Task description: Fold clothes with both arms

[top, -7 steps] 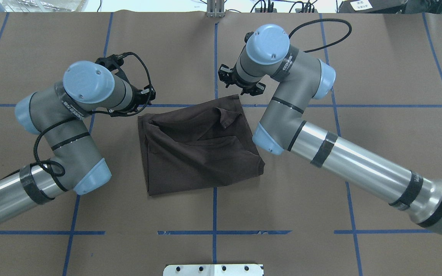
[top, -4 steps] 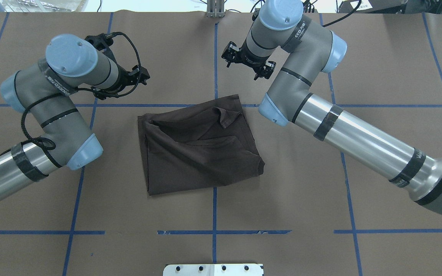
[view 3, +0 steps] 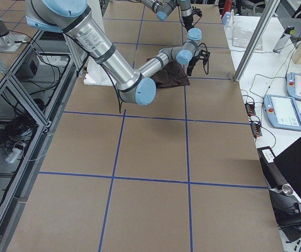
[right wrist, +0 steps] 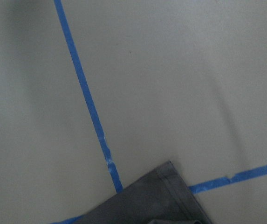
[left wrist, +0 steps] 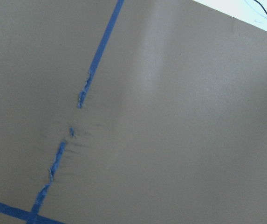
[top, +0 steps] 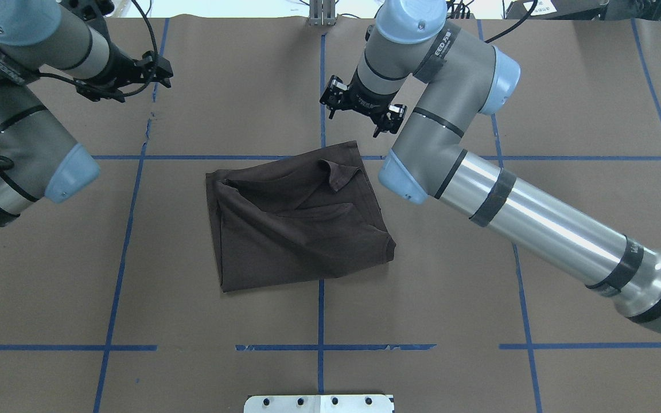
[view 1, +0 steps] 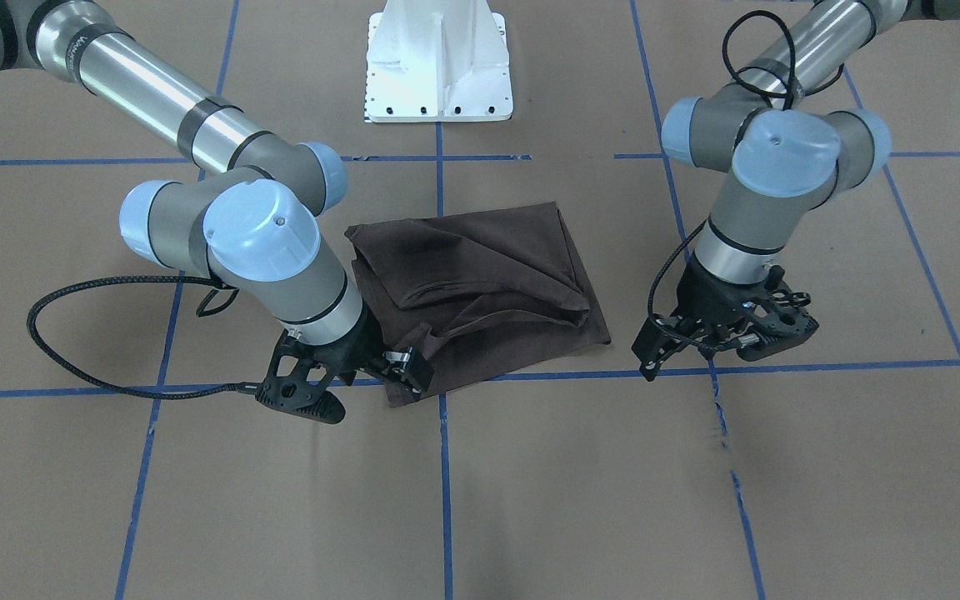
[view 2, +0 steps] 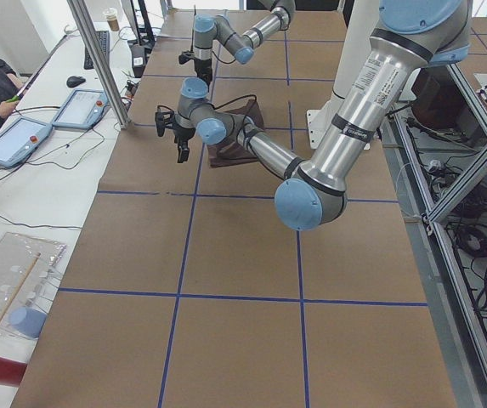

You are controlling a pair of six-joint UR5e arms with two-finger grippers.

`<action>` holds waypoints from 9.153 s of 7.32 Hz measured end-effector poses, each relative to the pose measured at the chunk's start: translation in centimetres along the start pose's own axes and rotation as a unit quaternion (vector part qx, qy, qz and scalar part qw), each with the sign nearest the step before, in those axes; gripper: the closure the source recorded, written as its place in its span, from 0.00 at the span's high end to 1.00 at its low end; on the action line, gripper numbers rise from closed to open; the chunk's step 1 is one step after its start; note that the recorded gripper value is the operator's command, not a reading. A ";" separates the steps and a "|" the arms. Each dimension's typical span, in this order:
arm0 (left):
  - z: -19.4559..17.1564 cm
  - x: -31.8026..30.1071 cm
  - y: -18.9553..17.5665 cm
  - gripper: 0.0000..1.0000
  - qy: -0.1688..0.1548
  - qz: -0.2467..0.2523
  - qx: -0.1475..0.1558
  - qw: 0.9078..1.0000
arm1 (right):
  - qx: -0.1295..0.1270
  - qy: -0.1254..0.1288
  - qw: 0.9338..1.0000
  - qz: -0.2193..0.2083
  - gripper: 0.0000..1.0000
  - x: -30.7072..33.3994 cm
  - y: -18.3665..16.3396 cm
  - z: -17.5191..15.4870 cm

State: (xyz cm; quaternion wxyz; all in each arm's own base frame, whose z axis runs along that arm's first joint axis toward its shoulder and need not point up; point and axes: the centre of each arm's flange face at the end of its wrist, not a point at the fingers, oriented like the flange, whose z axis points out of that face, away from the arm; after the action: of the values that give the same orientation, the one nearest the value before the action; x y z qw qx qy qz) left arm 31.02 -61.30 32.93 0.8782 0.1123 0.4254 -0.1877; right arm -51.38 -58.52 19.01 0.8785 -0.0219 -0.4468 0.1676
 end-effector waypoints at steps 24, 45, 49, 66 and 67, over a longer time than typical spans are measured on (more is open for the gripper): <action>-3.5 -6.0 -5.6 1.00 -0.014 0.015 0.001 1.000 | -0.019 0.164 0.954 -0.251 1.00 -3.6 3.9 10.4; 9.3 8.3 15.2 0.68 0.027 -0.063 -0.065 0.996 | -0.019 0.050 0.978 -0.202 1.00 -1.3 -5.7 0.8; 7.7 9.2 17.0 0.65 0.020 -0.058 -0.074 0.995 | -0.021 0.055 0.978 -0.200 1.00 -0.6 -5.8 1.4; 8.9 3.2 5.6 1.00 -0.022 -0.033 -0.012 0.999 | -0.017 0.032 0.980 -0.194 0.99 0.7 -2.9 2.3; 8.2 3.4 5.0 1.00 -0.018 -0.028 -0.009 0.999 | -0.011 0.018 0.983 -0.182 0.96 0.8 -0.5 4.4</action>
State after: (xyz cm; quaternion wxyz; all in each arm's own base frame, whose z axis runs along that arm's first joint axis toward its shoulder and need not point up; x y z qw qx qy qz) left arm 40.84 -60.55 35.50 0.8810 0.0893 0.4143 -0.2102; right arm -54.32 -59.25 22.39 0.9018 0.0477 -0.4295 -0.0007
